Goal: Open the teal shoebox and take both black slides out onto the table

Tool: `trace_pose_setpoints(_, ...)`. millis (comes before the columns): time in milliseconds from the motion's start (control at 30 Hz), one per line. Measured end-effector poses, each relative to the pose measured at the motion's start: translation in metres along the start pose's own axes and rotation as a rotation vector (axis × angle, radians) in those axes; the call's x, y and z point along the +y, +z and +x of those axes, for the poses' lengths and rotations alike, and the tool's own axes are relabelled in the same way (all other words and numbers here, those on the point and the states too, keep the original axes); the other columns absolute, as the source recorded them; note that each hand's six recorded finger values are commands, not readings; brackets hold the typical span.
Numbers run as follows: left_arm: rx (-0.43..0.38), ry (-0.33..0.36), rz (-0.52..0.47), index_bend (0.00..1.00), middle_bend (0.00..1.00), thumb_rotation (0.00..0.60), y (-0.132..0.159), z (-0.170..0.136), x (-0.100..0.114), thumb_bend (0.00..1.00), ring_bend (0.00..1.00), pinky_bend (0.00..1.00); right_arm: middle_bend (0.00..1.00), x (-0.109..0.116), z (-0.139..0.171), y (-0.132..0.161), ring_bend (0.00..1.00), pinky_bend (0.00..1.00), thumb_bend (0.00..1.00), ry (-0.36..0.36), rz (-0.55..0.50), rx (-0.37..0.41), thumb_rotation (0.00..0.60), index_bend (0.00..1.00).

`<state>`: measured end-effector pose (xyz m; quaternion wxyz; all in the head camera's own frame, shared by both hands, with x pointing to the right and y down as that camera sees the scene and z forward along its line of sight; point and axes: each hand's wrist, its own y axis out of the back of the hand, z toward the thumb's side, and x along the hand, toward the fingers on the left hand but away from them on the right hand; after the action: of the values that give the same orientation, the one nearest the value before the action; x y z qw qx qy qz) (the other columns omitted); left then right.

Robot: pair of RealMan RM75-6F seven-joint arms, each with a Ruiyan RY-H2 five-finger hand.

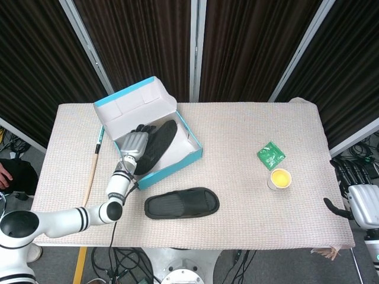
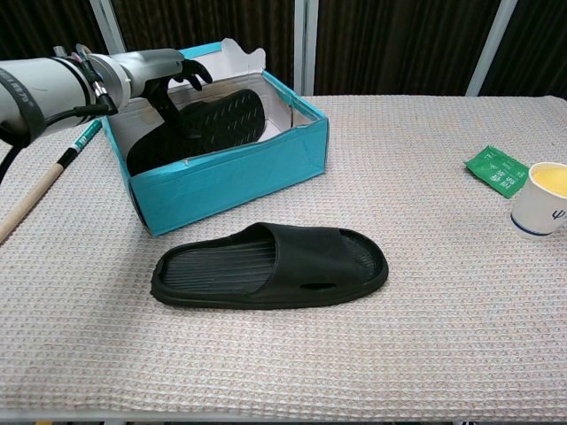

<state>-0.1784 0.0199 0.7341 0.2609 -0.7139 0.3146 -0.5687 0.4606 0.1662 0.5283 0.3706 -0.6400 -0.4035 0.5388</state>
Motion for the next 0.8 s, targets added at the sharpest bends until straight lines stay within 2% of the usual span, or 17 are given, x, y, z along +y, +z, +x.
trace_pose_setpoints(367,0.042,-0.062,0.011,0.12,0.11,0.6,-0.003,0.006,-0.012,0.24,0.06,0.22,0.05,0.001,0.0,0.0,0.0,0.0,0.17,-0.002,0.003,-0.005,0.6,0.05)
trace_pose_setpoints(567,0.048,-0.085,0.021,0.13,0.13,0.6,-0.001,0.009,-0.022,0.24,0.12,0.25,0.05,0.001,0.0,-0.001,0.0,0.0,0.17,-0.001,0.003,-0.005,0.6,0.05)
trace_pose_setpoints(700,0.045,-0.082,0.034,0.21,0.23,0.6,0.002,0.011,-0.026,0.26,0.24,0.44,0.06,0.001,-0.001,-0.001,0.0,0.0,0.17,-0.002,0.003,-0.007,0.6,0.05)
trace_pose_setpoints(800,0.041,-0.074,0.044,0.31,0.34,0.6,0.003,0.012,-0.027,0.28,0.37,0.59,0.06,0.001,-0.001,-0.001,0.0,0.0,0.17,-0.002,0.003,-0.005,0.6,0.05)
